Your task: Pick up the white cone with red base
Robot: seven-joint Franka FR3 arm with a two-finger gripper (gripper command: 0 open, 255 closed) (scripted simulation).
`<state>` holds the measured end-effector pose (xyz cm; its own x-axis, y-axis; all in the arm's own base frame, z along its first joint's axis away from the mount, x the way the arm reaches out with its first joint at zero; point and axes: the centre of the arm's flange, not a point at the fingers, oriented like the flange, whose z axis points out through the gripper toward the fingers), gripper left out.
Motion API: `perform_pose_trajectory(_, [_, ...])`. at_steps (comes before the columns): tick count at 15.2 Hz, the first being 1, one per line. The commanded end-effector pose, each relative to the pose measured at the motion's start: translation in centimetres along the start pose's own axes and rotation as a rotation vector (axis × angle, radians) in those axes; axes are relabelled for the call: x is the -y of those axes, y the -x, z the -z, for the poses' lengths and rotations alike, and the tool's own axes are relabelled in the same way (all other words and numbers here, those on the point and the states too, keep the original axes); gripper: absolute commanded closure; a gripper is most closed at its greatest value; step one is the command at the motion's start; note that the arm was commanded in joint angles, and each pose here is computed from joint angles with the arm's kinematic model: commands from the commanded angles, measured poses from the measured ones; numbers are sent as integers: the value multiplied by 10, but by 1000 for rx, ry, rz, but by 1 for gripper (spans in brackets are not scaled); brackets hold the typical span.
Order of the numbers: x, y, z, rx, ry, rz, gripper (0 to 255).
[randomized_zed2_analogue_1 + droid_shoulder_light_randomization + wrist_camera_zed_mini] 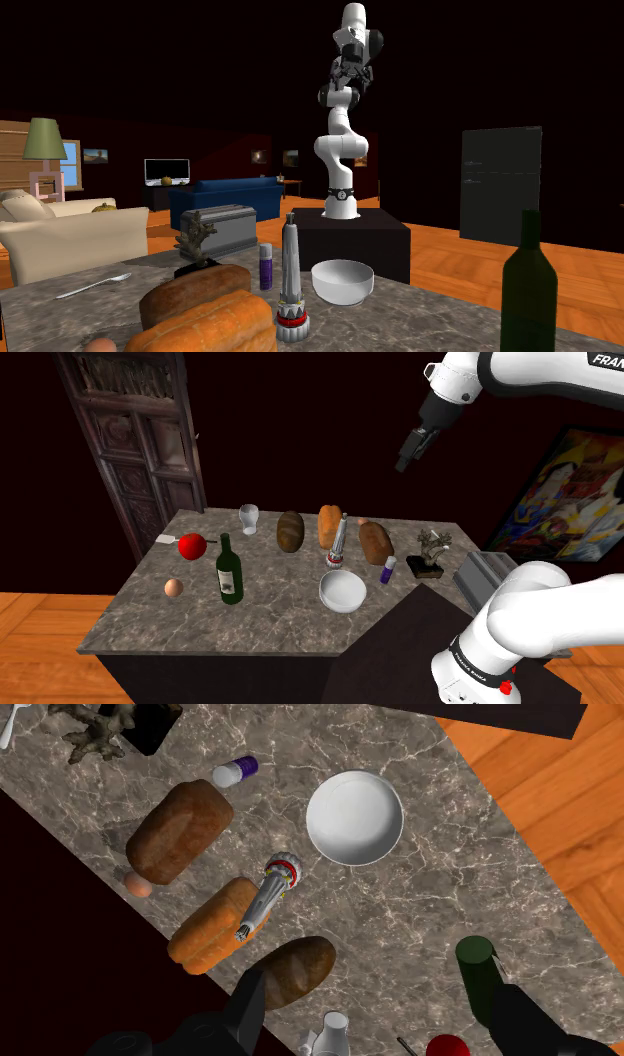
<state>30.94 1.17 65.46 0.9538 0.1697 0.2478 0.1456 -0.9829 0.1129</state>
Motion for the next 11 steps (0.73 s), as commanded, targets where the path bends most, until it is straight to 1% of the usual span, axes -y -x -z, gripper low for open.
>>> perform_pose_trajectory(1, [0, 0, 0, 0, 0, 0, 0])
perform_pose_trajectory(11, [-55, -71, -109, 88, -35, -56, 0])
